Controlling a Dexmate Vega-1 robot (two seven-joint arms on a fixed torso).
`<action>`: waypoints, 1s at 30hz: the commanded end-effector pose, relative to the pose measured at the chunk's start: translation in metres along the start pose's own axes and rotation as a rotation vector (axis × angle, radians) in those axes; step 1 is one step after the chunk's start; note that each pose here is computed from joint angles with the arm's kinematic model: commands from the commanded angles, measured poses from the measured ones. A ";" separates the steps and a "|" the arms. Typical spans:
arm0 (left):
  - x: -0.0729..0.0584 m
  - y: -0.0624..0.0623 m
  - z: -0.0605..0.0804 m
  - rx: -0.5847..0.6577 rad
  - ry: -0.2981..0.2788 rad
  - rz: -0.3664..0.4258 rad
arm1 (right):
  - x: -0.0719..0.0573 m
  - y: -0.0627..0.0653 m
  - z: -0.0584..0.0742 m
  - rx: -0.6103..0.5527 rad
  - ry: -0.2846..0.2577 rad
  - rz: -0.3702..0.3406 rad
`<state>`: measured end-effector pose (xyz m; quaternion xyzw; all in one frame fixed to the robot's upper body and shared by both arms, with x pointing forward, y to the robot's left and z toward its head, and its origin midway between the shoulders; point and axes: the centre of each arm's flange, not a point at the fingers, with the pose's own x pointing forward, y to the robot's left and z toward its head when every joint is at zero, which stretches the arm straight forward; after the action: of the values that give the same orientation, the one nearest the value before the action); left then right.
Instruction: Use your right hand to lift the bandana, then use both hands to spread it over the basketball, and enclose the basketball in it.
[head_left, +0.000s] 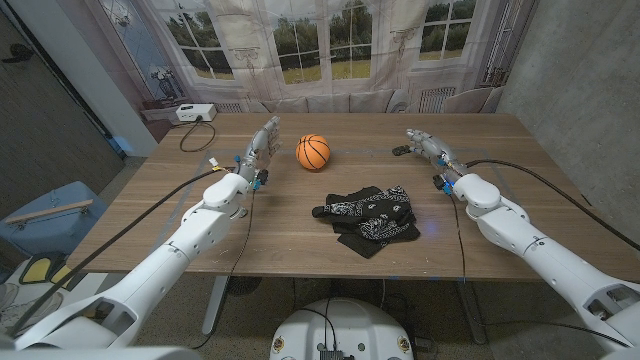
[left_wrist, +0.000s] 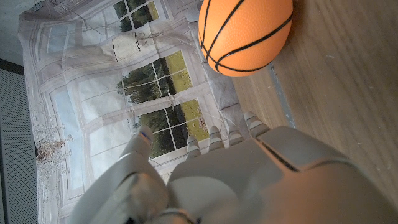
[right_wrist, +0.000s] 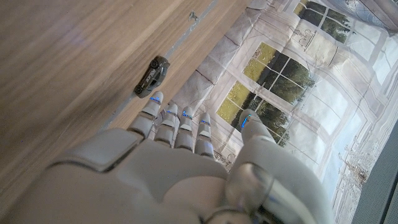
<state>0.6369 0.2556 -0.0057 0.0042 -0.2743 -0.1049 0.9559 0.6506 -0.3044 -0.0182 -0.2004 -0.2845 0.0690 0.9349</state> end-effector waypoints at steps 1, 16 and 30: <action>-0.007 -0.010 0.004 0.004 0.021 0.009 | -0.012 0.002 0.002 -0.182 0.038 0.023; -0.004 -0.027 0.004 0.013 0.035 -0.023 | -0.028 0.017 0.023 -0.392 0.038 0.088; -0.009 -0.026 0.002 0.011 0.036 -0.034 | -0.032 0.042 0.052 -0.620 0.070 0.158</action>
<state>0.6256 0.2326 -0.0062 0.0136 -0.2599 -0.1136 0.9588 0.6085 -0.2764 -0.0173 -0.4226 -0.2632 0.0475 0.8660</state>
